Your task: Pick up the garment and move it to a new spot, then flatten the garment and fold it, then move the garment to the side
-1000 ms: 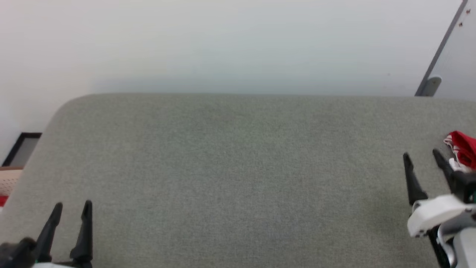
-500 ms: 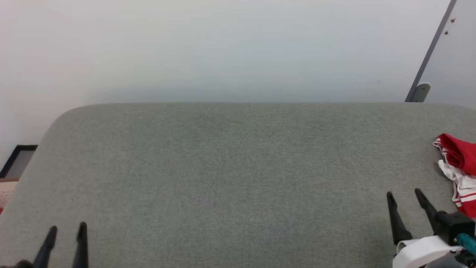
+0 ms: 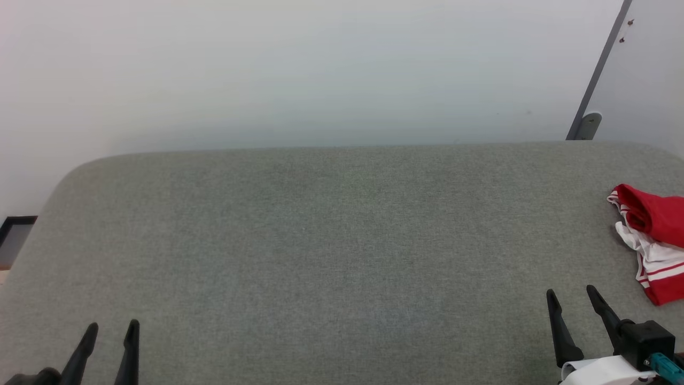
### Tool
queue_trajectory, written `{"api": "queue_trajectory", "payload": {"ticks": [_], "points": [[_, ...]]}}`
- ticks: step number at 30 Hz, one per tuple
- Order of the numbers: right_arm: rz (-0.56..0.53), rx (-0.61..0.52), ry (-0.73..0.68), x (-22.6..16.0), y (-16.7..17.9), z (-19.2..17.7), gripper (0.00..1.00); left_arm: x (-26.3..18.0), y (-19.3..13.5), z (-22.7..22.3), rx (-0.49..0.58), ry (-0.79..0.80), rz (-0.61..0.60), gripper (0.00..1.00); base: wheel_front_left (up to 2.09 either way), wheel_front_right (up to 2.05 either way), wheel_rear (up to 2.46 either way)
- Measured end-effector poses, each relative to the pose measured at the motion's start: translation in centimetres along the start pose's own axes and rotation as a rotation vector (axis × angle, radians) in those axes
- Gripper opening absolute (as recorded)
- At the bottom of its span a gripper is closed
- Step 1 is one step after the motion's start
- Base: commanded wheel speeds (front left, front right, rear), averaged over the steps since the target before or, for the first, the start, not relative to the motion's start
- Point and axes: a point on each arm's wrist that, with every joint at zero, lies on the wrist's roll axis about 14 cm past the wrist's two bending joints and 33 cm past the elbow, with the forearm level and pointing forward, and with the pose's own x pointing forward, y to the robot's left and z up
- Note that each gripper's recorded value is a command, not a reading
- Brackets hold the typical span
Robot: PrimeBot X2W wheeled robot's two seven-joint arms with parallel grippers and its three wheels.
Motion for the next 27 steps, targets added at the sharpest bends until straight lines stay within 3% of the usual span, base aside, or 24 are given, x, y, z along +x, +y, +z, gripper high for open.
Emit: {"api": "queue_trajectory", "payload": {"ticks": [19,20,27], "points": [[0.012,-0.008,0.001,0.0,0.5,-0.1,1.00,0.3,0.8,0.7,0.018,-0.025,0.030,1.00,0.00,0.00,0.00],[0.012,-0.007,0.005,0.0,0.6,-0.2,0.00,0.3,0.7,0.5,0.022,-0.020,0.029,0.00,0.00,0.00,0.00],[-0.006,0.032,0.112,-1.5,0.6,-3.4,0.00,-1.0,-0.2,-3.1,-0.062,0.072,0.056,0.00,0.00,0.00,0.00]]}}
